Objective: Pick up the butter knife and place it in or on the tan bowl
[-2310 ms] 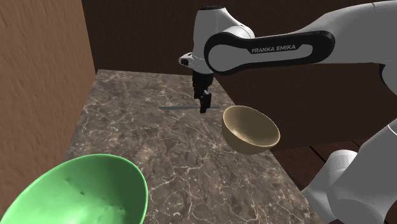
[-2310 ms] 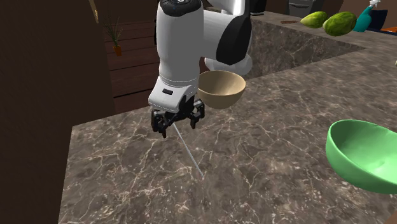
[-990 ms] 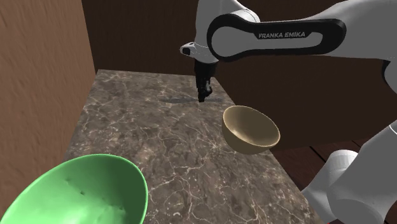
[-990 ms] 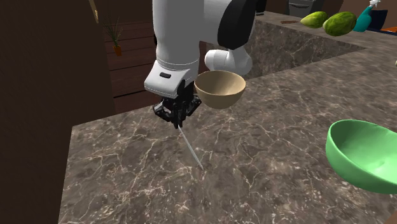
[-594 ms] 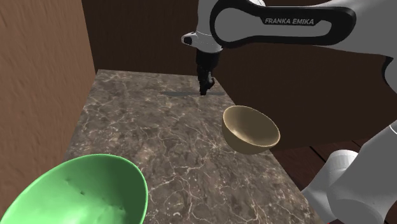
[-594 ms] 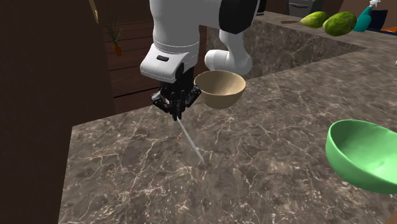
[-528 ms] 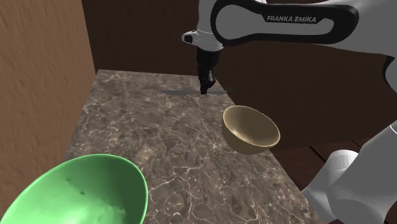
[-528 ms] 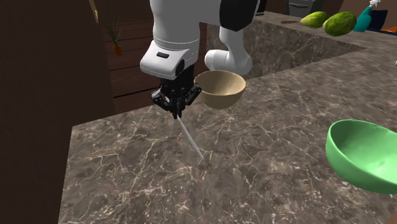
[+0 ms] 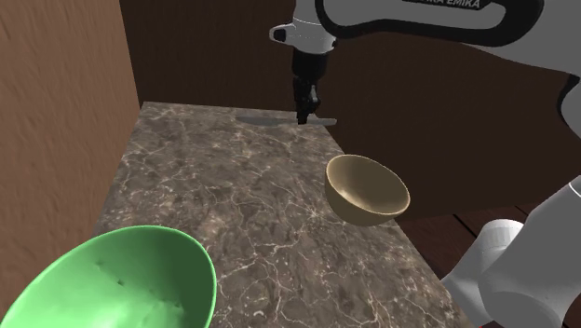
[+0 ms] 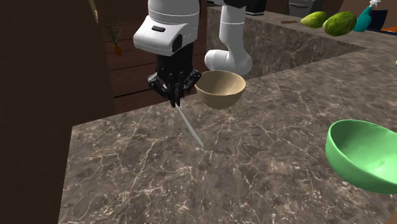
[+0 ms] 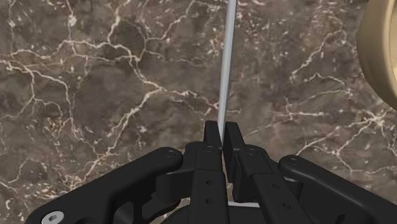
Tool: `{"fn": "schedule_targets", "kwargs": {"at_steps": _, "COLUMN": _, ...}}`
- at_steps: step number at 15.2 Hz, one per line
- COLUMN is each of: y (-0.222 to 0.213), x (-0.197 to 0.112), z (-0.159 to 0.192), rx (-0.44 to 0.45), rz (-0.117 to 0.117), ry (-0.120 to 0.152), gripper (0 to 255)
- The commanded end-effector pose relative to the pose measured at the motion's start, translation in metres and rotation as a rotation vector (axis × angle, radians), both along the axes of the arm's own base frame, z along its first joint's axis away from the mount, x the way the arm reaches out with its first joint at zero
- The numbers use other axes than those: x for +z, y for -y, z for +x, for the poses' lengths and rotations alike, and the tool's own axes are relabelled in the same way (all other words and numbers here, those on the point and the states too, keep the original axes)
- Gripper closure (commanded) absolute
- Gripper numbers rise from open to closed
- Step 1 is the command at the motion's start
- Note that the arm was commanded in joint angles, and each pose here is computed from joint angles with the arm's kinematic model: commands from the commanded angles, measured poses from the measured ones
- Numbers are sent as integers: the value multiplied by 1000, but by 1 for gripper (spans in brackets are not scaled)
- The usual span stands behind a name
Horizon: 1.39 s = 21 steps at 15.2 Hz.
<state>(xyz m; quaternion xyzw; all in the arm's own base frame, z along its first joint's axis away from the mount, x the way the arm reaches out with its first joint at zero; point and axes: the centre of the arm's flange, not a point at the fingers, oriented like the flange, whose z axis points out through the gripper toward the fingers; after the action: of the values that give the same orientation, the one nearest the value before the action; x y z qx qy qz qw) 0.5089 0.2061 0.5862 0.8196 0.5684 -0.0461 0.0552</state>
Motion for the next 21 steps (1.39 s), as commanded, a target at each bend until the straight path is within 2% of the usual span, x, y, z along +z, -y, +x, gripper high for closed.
{"fn": "schedule_targets", "kwargs": {"at_steps": 1, "y": -1, "x": 11, "z": -1, "rx": 0, "rz": 0, "ry": 0, "gripper": 255}}
{"fn": "schedule_targets", "kwargs": {"at_steps": 12, "y": -1, "x": 66, "z": -1, "rx": 0, "rz": 0, "ry": 0, "gripper": 255}}
{"fn": "schedule_targets", "kwargs": {"at_steps": 21, "y": 20, "x": 75, "z": -117, "rx": 0, "rz": 0, "ry": 0, "gripper": 255}}
